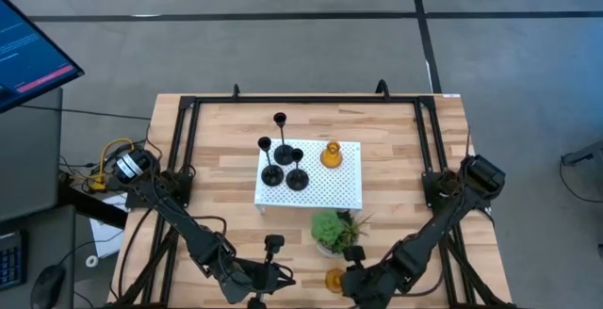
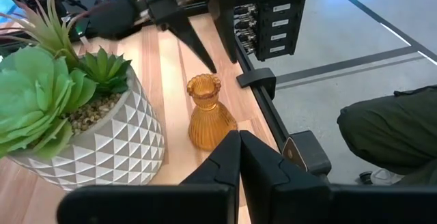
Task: Pick & Place candle stick holders
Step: Put the orange transparent candle holder on the shelf
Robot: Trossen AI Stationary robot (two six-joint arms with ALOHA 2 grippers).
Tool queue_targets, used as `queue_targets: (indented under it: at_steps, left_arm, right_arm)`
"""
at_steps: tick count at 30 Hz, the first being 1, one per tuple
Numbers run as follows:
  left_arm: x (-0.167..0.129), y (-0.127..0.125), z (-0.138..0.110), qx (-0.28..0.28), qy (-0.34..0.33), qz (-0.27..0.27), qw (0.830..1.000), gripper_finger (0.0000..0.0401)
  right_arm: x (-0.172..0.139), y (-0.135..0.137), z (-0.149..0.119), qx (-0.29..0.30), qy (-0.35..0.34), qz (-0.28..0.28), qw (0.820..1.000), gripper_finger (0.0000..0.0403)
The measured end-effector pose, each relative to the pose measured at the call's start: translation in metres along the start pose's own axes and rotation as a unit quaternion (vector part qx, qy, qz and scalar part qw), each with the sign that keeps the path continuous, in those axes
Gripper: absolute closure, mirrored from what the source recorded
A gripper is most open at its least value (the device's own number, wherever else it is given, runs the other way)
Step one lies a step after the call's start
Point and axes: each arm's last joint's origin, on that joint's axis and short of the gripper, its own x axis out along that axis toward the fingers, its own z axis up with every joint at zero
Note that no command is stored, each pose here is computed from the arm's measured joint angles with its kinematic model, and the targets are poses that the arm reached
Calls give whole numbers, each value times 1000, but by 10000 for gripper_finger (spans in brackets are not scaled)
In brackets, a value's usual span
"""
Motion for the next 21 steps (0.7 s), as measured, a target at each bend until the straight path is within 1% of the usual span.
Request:
queue_targets:
  at_steps: [5, 8, 13, 19, 21]
  left_arm:
    - [0, 0, 0, 0, 0, 0, 1000, 393]
    - [0, 0, 0, 0, 0, 0, 1000, 393]
    - [0, 0, 0, 0, 0, 0, 1000, 393]
    - [0, 0, 0, 0, 0, 0, 1000, 393]
    - [0, 0, 0, 0, 0, 0, 1000, 393]
  right_arm:
    - [-8, 8, 8, -3, -21, -7, 1000, 314]
    - [-12, 10, 6, -7, -10, -14, 1000, 322]
    - [-13, 8, -1, 19, 3, -51, 999, 335]
    - [-3, 8, -3, 22, -2, -69, 997, 344]
    - [1, 4, -1, 25, -3, -76, 997, 348]
